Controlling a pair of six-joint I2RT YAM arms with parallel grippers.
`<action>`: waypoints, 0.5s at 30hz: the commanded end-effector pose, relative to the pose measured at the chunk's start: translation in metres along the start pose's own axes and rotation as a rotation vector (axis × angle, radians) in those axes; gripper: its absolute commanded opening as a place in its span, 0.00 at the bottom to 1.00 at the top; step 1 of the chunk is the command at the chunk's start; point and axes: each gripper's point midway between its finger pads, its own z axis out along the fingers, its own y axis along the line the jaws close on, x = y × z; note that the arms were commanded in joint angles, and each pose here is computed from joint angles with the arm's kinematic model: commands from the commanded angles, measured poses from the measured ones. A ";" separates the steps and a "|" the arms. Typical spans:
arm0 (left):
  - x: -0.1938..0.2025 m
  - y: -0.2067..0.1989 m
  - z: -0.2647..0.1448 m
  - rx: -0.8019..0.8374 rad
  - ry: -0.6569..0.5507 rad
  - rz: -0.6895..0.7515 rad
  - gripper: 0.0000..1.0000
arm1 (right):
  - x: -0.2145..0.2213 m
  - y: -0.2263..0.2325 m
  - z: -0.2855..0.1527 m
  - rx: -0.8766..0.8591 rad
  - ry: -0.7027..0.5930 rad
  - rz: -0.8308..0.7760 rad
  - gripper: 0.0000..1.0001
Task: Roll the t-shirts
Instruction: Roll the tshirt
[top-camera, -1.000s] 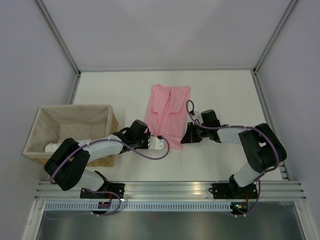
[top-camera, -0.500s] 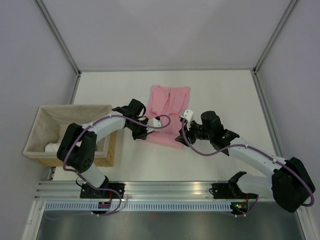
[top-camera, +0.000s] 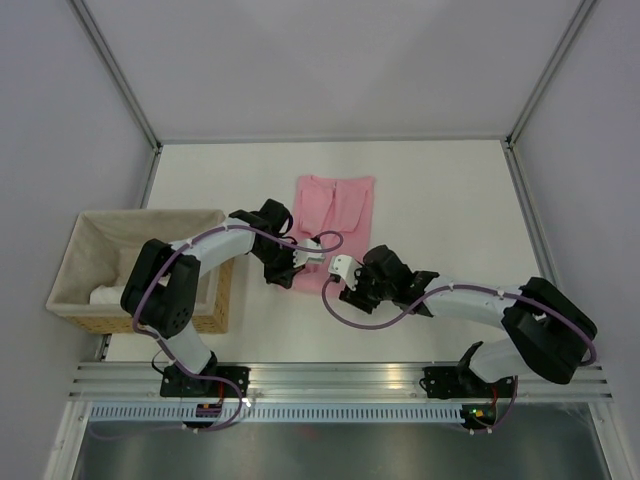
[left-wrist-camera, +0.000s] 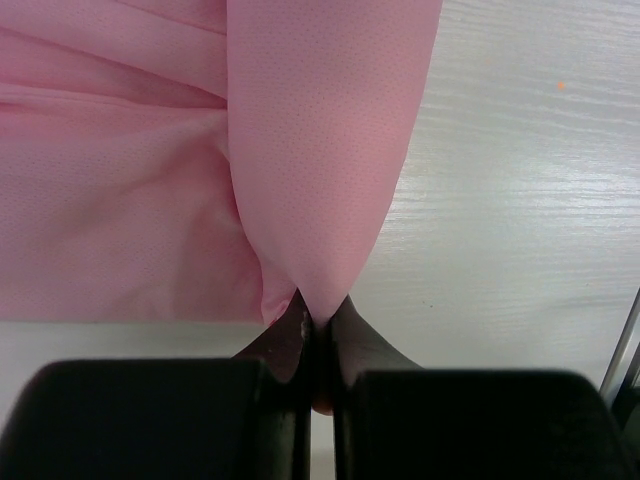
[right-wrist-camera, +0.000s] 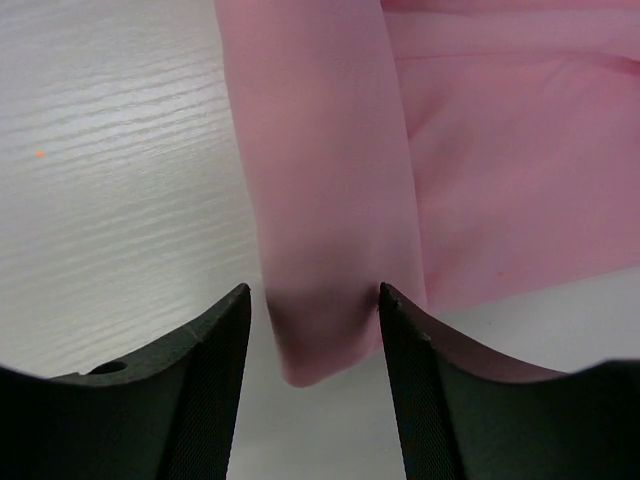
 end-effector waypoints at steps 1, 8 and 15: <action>-0.011 0.003 -0.005 0.015 -0.043 0.031 0.03 | -0.013 -0.022 0.004 0.073 0.016 -0.087 0.60; -0.010 -0.002 -0.011 0.034 -0.049 -0.011 0.03 | -0.004 -0.010 0.011 -0.002 0.153 -0.005 0.01; 0.001 -0.065 -0.024 0.264 -0.047 -0.034 0.09 | -0.031 0.049 -0.024 -0.312 0.045 0.129 0.00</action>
